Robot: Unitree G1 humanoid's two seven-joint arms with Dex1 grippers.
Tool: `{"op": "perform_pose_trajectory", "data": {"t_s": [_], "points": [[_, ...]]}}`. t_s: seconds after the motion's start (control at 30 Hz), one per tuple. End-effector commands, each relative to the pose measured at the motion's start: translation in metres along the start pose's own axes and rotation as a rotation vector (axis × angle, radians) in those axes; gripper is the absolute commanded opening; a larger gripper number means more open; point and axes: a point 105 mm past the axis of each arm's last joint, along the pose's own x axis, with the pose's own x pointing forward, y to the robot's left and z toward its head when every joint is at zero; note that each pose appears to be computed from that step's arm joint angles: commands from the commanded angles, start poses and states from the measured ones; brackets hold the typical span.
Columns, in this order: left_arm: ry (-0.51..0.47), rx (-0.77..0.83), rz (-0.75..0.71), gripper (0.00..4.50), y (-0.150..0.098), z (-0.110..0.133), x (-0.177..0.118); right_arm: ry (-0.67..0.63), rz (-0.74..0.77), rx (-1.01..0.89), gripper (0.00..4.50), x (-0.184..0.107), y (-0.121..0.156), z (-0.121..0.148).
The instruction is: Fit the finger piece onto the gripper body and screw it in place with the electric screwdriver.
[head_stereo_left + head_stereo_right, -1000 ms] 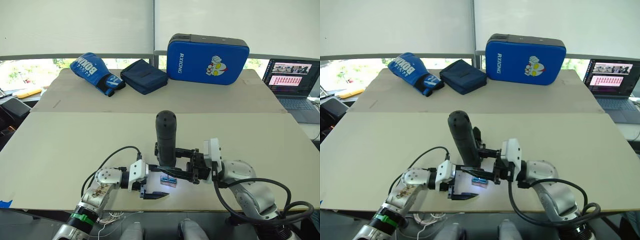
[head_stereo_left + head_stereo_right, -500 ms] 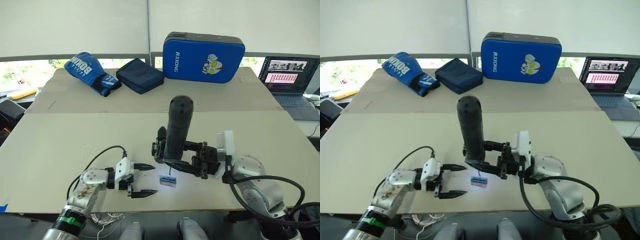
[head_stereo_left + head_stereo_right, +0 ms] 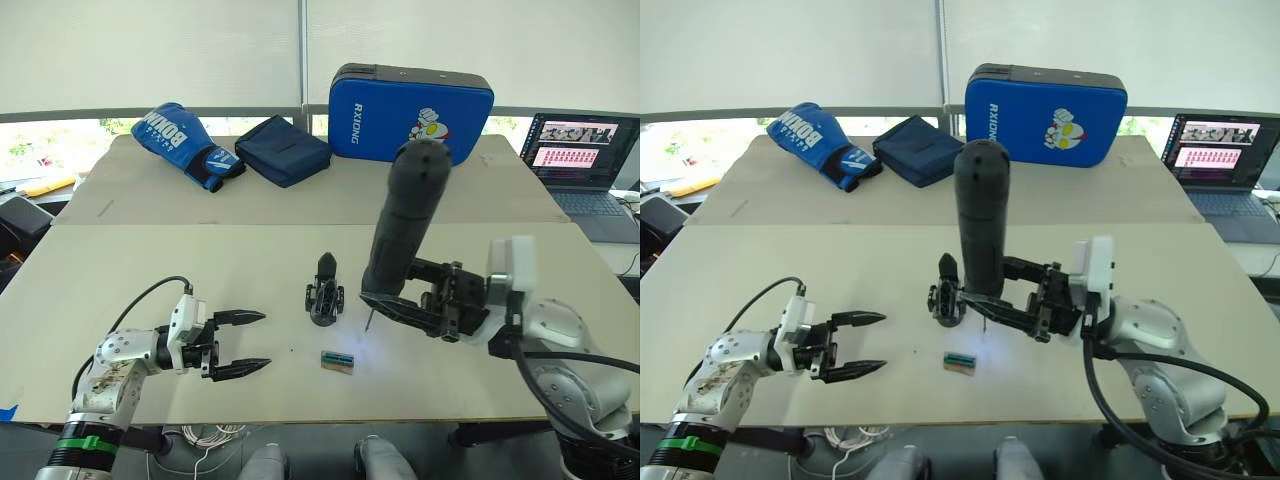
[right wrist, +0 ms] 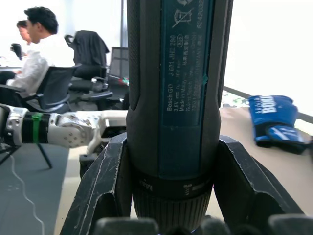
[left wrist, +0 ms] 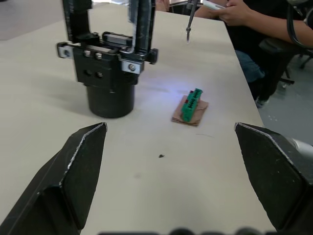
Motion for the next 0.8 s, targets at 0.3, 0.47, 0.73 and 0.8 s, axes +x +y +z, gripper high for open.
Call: {"op": "perform_pose_trajectory", "data": {"t_s": [0.3,0.47,0.73,0.8], "points": [[-0.011,0.016,0.085,4.41,0.014,0.006,0.0,-0.065,-0.026,-0.095,1.9,-0.004,-0.004,0.04],[-0.013,0.039,0.144,4.41,0.022,0.002,0.036,-0.092,-0.01,-0.101,1.9,0.002,-0.006,0.051],[0.017,0.039,0.164,4.41,0.027,-0.012,0.089,-0.091,0.026,-0.097,1.9,0.008,-0.006,0.054],[0.02,0.035,0.167,4.41,0.029,-0.014,0.097,-0.091,0.031,-0.098,1.9,0.008,-0.006,0.054]]}}
